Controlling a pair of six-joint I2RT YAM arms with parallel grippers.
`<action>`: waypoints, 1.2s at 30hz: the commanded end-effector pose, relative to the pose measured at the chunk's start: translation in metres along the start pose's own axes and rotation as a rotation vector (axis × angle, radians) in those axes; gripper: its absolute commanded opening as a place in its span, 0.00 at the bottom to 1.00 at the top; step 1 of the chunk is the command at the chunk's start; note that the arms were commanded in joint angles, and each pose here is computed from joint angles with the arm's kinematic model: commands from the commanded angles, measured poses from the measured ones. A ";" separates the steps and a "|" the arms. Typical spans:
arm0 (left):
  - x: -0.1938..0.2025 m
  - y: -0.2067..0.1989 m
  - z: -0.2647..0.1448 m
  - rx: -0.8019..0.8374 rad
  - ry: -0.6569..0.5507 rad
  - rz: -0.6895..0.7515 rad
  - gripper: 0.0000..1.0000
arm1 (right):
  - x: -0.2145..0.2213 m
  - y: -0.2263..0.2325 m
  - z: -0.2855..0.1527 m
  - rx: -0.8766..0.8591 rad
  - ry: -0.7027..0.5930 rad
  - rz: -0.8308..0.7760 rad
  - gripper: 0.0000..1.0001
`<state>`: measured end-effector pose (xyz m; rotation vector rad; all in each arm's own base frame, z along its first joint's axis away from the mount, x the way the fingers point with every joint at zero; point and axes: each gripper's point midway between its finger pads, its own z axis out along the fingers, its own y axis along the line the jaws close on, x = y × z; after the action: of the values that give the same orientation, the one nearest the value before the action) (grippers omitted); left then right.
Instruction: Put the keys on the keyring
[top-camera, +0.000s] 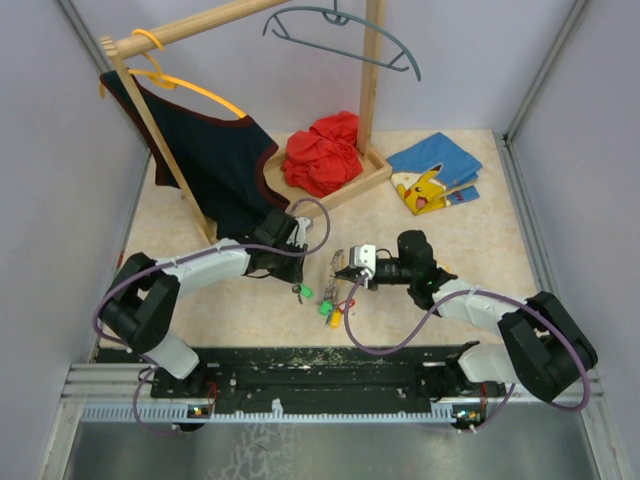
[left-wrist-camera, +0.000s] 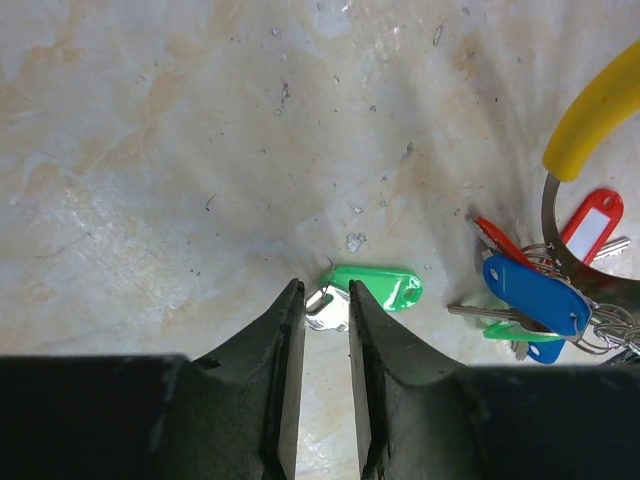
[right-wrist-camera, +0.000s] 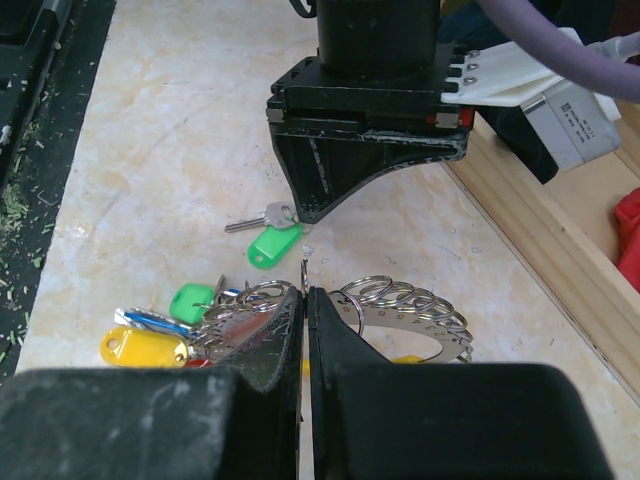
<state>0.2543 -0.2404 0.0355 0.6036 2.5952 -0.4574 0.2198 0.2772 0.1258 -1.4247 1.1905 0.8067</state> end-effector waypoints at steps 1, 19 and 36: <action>-0.006 -0.003 -0.002 0.031 -0.034 -0.016 0.30 | -0.022 -0.014 0.000 0.013 -0.056 -0.058 0.00; 0.013 -0.004 0.012 0.068 0.048 -0.028 0.27 | -0.022 -0.012 0.000 0.005 -0.059 -0.056 0.00; 0.017 -0.005 0.009 0.077 0.061 -0.023 0.19 | -0.022 -0.012 0.000 0.004 -0.061 -0.055 0.00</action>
<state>0.2457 -0.2452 0.0225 0.6068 2.6444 -0.5451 0.2186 0.2774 0.1257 -1.4277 1.1886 0.8136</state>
